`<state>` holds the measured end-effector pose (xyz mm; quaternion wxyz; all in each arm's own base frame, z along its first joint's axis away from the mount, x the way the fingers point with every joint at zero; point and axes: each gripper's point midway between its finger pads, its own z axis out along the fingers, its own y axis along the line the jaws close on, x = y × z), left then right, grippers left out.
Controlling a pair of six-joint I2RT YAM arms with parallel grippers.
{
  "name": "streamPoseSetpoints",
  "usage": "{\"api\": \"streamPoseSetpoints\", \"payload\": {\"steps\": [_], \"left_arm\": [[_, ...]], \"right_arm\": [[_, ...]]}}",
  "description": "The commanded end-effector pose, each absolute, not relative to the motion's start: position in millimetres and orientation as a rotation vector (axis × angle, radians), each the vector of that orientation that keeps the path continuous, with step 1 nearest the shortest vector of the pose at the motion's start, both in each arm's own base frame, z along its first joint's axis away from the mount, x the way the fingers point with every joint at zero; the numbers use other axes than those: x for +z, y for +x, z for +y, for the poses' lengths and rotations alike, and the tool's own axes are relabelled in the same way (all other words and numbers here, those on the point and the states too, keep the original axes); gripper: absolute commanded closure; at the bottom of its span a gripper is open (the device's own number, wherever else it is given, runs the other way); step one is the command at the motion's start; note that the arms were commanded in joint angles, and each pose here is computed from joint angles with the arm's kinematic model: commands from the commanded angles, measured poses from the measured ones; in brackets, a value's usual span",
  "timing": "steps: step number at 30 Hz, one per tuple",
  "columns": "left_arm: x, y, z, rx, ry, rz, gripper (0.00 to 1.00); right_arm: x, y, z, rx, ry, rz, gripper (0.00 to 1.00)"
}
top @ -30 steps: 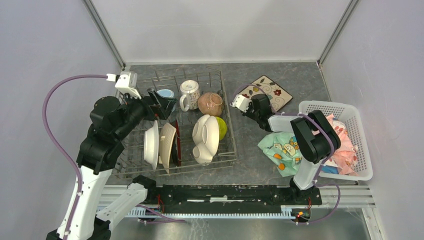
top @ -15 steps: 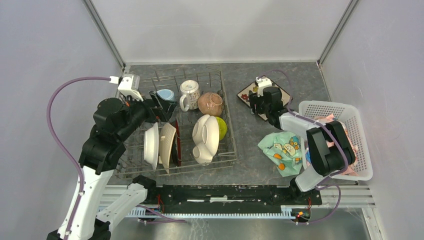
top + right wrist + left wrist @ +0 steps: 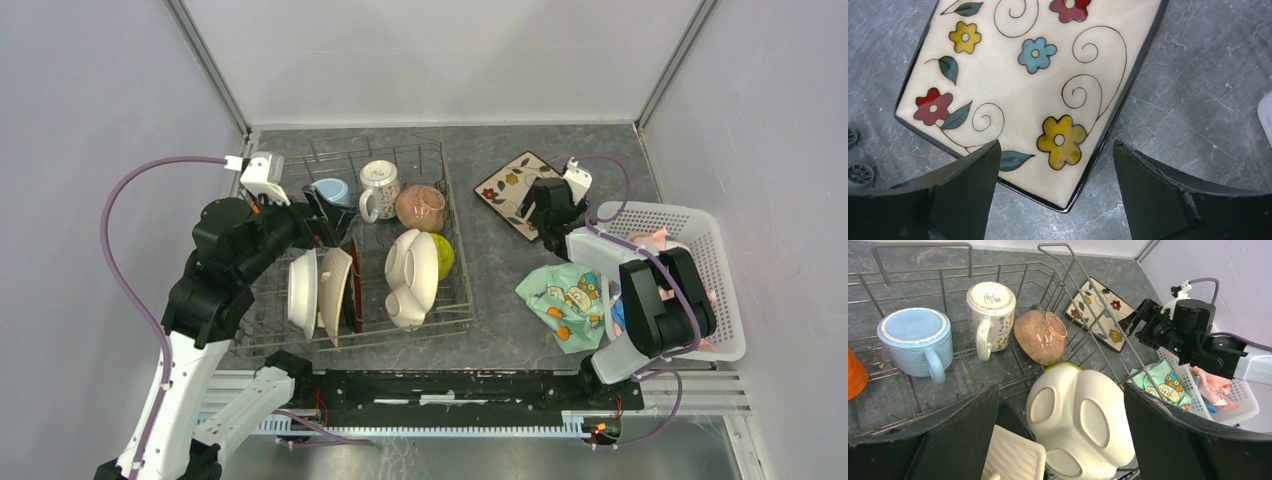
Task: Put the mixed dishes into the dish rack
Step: Pick up the plate at the center of the board.
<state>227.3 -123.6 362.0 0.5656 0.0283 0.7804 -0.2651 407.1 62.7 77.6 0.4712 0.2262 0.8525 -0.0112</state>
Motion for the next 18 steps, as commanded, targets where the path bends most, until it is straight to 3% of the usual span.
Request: {"api": "streamPoseSetpoints", "payload": {"steps": [1, 18], "left_arm": [[369.0, 226.8, -121.8, -0.612, 0.077, 1.804, 0.01], [364.9, 229.5, -124.8, -0.624, 0.071, 1.819, 0.0]], "right_arm": [[74.2, 408.6, 52.4, -0.028, 0.692, 2.03, 0.12], [45.1, 408.2, 53.9, 0.008, 0.751, 2.052, 0.08]]}}
